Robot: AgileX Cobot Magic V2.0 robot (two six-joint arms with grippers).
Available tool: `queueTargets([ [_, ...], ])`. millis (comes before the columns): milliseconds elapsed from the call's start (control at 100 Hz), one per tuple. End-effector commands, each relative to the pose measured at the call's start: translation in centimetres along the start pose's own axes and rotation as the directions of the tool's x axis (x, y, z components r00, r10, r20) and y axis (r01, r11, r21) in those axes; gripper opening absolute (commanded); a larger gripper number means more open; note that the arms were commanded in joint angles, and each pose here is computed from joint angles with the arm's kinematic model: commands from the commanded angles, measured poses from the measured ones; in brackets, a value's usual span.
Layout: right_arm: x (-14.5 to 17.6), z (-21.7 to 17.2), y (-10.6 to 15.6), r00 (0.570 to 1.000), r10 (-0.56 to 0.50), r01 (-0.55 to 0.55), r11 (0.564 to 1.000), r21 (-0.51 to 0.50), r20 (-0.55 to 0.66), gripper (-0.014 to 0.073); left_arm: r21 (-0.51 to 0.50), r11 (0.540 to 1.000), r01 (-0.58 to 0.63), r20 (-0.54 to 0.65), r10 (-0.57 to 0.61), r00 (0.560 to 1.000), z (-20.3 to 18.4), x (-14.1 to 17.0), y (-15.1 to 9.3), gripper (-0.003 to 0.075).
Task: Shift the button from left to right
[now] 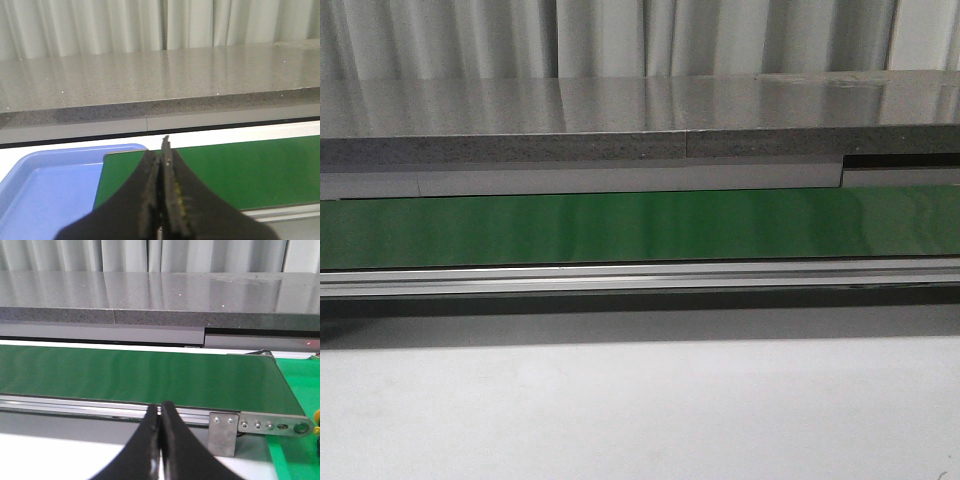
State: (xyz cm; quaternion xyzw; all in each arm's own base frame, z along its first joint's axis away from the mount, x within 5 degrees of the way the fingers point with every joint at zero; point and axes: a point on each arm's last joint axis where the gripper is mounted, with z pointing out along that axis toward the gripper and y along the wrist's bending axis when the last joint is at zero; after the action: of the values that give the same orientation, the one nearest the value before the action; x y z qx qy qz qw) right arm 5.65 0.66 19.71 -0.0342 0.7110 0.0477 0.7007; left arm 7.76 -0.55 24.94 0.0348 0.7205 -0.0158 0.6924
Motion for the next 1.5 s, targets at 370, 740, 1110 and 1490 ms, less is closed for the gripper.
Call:
queueTargets([
  [370, -1.3, -0.3, 0.0, 0.994, -0.014, 0.014, 1.000, 0.001, 0.112, -0.0068, 0.006, 1.000, 0.005, 0.102, -0.005, 0.995, -0.1, -1.6, 0.0, -0.0021],
  [740, -1.3, -0.3, 0.0, 0.994, -0.014, 0.014, 1.000, 0.001, 0.112, -0.0068, 0.006, 1.000, 0.005, 0.102, -0.005, 0.995, 0.1, -0.5, -0.1, -0.0021],
  [1110, -1.3, -0.3, 0.0, 0.994, -0.014, 0.014, 1.000, 0.001, 0.112, -0.0068, 0.020, 0.997, 0.073, 0.158, -0.075, 0.985, -0.7, 4.0, -0.2, -0.0021],
  [1490, -1.3, -0.3, 0.0, 0.994, -0.014, 0.014, 1.000, 0.001, 0.112, -0.0068, 0.011, 0.998, 0.069, 0.110, -0.070, 0.991, -2.0, 5.1, -0.2, -0.0021],
])
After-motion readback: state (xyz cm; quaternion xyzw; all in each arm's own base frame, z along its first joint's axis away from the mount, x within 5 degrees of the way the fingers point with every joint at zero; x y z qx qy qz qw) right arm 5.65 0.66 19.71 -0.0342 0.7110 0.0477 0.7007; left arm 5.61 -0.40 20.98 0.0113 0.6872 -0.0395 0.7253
